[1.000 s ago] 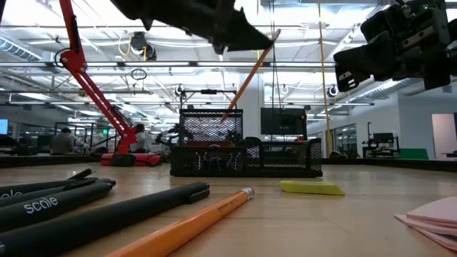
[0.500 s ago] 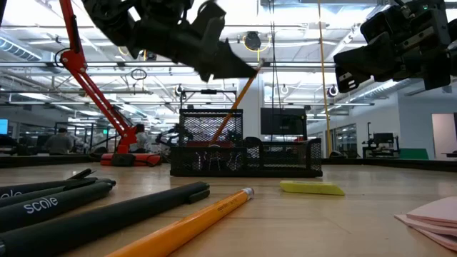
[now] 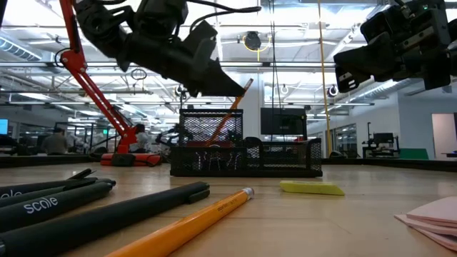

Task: Pick and place office supplies into organizer
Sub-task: Put the orange pencil into the desk organizer

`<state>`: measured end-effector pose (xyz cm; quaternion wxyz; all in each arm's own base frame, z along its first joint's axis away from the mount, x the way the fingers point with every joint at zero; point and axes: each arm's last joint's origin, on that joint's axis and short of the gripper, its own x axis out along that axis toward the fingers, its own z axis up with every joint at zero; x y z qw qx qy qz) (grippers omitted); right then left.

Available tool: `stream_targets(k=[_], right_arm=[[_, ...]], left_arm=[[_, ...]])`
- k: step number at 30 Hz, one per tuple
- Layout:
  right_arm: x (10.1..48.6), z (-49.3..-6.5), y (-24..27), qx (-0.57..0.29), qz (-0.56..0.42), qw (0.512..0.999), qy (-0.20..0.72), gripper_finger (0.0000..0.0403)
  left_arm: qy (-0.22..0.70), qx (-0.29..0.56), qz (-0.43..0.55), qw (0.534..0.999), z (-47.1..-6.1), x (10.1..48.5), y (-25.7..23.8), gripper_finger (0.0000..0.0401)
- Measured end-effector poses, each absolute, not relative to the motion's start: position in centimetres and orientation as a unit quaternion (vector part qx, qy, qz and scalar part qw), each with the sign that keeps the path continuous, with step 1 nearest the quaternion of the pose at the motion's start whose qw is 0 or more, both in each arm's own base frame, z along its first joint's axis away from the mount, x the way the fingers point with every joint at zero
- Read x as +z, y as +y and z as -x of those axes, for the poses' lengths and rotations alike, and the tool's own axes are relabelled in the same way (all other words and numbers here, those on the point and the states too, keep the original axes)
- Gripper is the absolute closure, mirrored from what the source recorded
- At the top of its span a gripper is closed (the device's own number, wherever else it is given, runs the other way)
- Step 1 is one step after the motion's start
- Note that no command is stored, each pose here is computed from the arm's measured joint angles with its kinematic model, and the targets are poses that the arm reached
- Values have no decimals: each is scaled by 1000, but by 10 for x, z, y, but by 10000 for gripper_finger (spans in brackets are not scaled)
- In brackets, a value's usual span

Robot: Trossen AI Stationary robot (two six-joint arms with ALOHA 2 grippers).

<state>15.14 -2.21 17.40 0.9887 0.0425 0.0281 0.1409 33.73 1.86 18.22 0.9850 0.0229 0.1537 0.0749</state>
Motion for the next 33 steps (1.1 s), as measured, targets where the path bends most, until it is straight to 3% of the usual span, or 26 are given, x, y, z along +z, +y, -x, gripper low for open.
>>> stream_targets(k=[6,14,29,33], right_arm=[[174,-151,-22,141,-43,989,28,403],[174,-151,-22,141,-42,989,28,403],[174,-151,-22,138,-42,989,28,403],[174,-151,-22,138,-42,989,28,403]], left_arm=[[151,91,-11,984,-331,174,19,372],[159,95,-8,983,-330,171,20,388],[175,107,15,979,-329,166,24,366],[174,106,15,979,-329,166,24,340]])
